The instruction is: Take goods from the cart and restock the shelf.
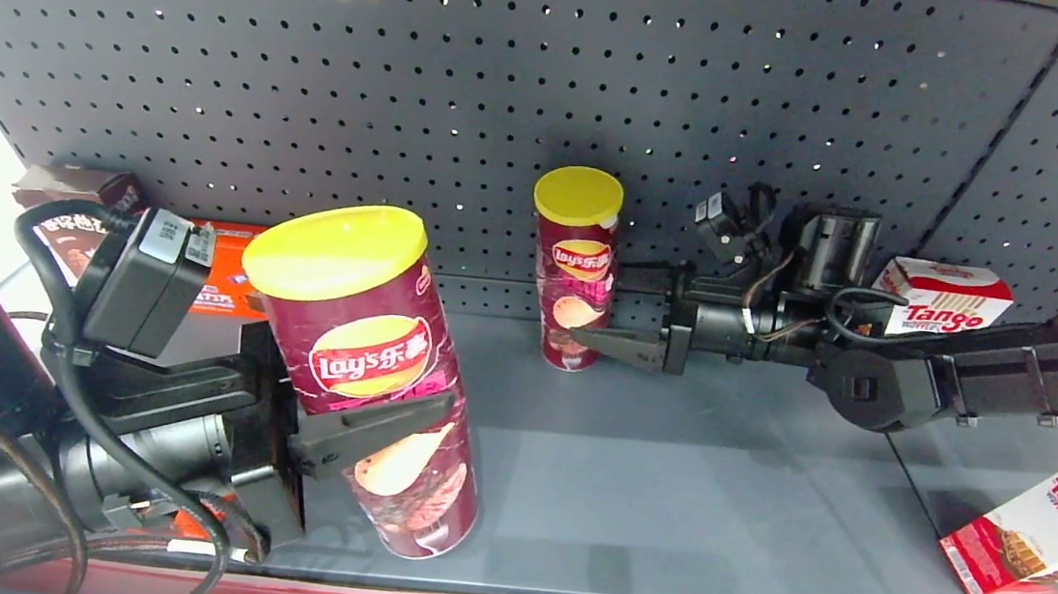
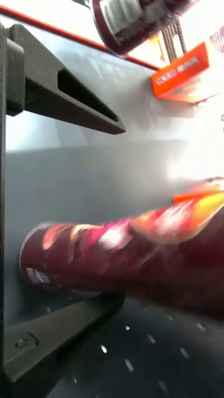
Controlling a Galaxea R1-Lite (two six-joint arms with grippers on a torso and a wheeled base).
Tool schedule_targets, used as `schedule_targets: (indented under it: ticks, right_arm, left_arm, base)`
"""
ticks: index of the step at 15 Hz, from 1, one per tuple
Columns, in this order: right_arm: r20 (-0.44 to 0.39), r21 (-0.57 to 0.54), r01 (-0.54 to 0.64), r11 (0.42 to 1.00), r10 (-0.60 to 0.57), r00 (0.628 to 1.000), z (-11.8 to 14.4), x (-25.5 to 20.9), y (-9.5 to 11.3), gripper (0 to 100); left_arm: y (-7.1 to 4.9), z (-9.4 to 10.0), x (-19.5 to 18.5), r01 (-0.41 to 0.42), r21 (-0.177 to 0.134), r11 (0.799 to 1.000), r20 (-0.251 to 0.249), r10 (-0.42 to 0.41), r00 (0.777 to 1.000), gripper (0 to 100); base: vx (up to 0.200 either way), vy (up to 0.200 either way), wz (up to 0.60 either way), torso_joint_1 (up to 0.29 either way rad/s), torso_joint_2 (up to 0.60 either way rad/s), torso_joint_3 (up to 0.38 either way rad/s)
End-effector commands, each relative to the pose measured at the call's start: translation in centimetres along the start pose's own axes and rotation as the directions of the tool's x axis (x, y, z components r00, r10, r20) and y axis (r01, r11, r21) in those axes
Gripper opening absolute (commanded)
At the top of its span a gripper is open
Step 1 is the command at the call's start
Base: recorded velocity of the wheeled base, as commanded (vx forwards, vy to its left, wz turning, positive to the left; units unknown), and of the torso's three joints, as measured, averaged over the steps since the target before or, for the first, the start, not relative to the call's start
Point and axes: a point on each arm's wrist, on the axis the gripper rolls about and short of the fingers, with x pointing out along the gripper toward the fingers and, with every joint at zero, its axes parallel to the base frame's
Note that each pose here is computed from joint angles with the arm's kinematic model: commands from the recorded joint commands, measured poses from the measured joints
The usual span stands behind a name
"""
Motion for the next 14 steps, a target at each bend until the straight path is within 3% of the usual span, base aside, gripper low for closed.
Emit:
schedule_targets:
  ticks: [1,6,14]
  right_arm:
    - [-0.015,0.02,-0.01,1.0,0.01,1.0,-0.9,-0.2,1.0,100]
    - [-0.03,0.039,-0.006,0.999,0.007,1.0,-0.7,-1.7,2.8,100]
    - [-0.058,0.049,0.06,0.997,-0.057,0.997,-1.7,-1.7,2.2,100]
  left_arm:
    - [0.0,-0.1,0.0,0.0,-0.003,1.0,-0.004,0.0,1.0,0]
    - [0.0,-0.1,0.0,0.0,-0.002,1.0,-0.002,0.0,1.0,0]
    - [-0.2,-0.5,-0.3,0.0,-0.012,1.0,-0.016,0.0,1.0,0]
  base:
    - [0.0,0.0,0.0,0.0,0.0,0.0]
    - [0.0,0.0,0.0,0.0,0.0,0.0]
    - [0.0,0.0,0.0,0.0,0.0,0.0]
